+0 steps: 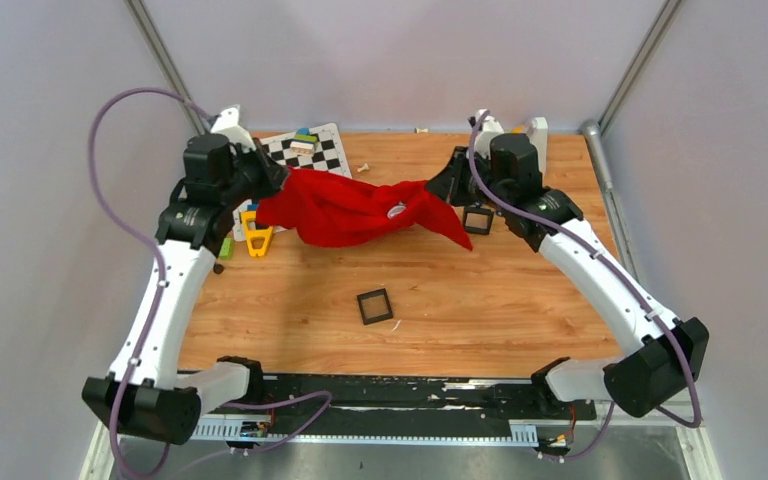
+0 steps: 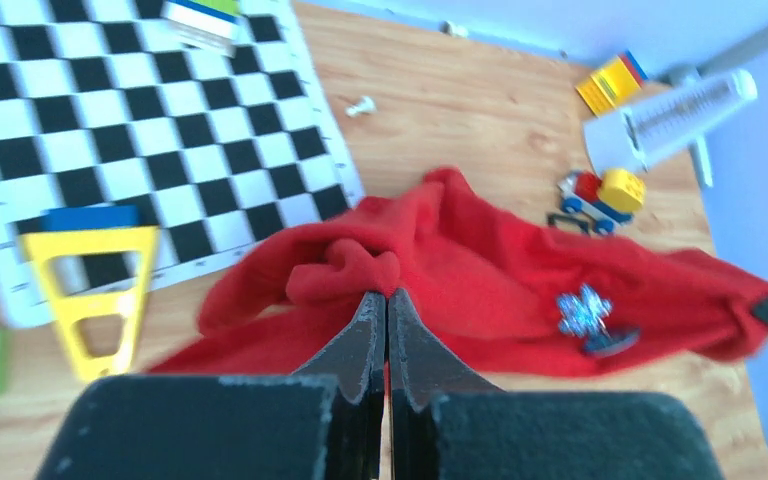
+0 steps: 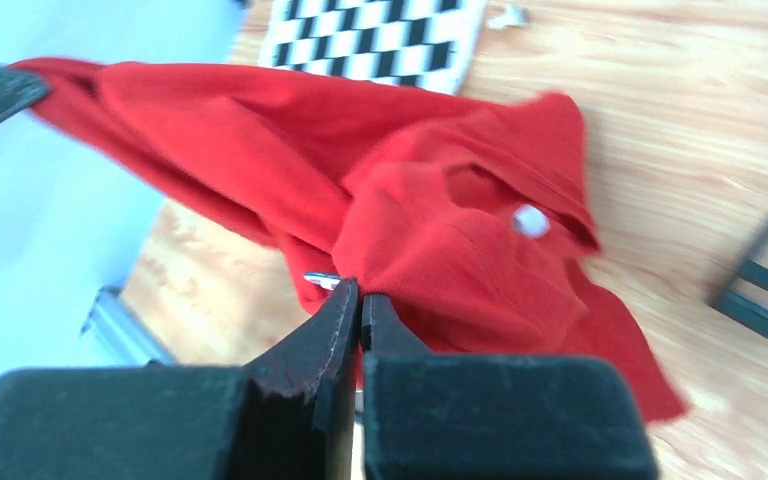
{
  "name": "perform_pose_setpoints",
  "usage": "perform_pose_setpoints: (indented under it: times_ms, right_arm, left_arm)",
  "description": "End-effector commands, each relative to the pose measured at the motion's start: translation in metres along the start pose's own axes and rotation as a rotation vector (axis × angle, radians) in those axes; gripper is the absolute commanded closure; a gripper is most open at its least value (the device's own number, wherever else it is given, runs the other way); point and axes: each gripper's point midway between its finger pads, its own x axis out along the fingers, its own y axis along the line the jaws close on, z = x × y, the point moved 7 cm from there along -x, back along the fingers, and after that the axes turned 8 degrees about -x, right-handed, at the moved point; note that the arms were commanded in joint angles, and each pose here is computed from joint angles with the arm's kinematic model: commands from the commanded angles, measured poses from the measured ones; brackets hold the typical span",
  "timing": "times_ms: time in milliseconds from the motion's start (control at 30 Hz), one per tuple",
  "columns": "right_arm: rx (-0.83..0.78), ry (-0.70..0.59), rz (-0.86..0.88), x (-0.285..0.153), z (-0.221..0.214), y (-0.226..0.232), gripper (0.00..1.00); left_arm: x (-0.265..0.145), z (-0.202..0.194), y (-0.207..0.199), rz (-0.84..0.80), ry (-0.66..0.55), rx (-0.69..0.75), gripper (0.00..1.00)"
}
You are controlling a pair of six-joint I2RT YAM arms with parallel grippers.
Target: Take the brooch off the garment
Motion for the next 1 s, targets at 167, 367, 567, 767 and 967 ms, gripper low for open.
perform_pose_setpoints:
  times_ms: [167,367,567,767,967]
  right_arm:
    - [-0.074,0.021,0.333,0.005,0.032,0.097,1.0]
    - [0.04,0.125,0.149,0.044,0.001,0.045,1.0]
    - [0.141,0.263,0.063,0.077,-0.043,-0.014,1.0]
    - [0.112,0.315,0.249,0.071,-0.068,-0.006,1.0]
    - [0.055,0.239,0.437,0.05,-0.067,0.012,1.0]
  left_arm:
    - [-0.081,0.053,0.038,0.445,-0.224,0.029,1.0]
    - [-0.059,0.029,0.065,0.52,-0.149,-0.037,1.0]
    - [-0.026,-0.023,0.095,0.529,-0.086,-0.164,1.0]
    - [-0.01,-0.063,0.1,0.424,-0.021,-0.241,0.53]
    - [-0.003,-0.093,0.07,0.352,0.011,-0.026,0.1]
